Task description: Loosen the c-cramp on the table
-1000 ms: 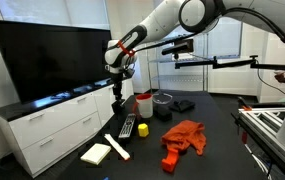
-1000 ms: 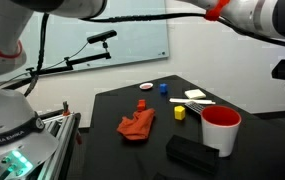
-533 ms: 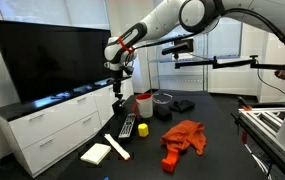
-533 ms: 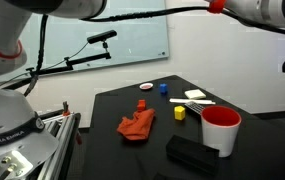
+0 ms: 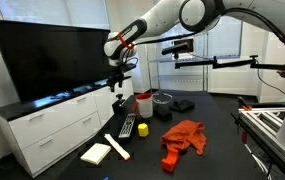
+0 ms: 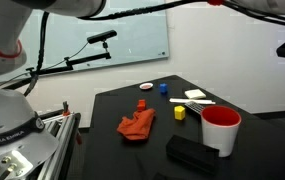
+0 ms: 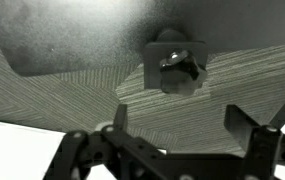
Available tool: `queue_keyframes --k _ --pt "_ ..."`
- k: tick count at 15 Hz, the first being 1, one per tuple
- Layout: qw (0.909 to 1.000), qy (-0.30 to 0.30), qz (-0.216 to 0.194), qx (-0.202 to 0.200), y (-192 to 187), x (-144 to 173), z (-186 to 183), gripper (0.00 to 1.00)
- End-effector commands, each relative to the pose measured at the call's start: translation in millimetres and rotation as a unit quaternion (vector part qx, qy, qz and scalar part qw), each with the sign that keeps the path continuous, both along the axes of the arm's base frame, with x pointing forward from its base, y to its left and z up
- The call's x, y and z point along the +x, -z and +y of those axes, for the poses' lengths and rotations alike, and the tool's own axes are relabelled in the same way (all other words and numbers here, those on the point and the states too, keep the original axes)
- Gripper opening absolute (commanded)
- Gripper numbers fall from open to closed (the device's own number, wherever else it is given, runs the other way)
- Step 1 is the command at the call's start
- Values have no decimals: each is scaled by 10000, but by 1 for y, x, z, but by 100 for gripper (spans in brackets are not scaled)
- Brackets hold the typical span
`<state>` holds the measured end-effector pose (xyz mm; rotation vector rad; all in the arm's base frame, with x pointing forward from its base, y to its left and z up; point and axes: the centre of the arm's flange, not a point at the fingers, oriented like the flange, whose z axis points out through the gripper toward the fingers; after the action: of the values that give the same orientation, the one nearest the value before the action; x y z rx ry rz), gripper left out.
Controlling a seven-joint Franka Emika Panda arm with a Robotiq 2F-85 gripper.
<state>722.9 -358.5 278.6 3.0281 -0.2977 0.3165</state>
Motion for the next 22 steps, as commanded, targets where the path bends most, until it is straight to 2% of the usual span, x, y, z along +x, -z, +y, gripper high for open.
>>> queue_keyframes --k 1,4,8,15,22 --pt "9951 986 -63 -34 -9 0 8 100" --pt "9851 1719 -59 -79 -8 2 15 100" --pt "9735 2284 -46 -93 -7 3 22 100" --pt "9625 2703 151 -164 3 3 33 100" --pt "9562 2905 304 -200 14 -2 37 100"
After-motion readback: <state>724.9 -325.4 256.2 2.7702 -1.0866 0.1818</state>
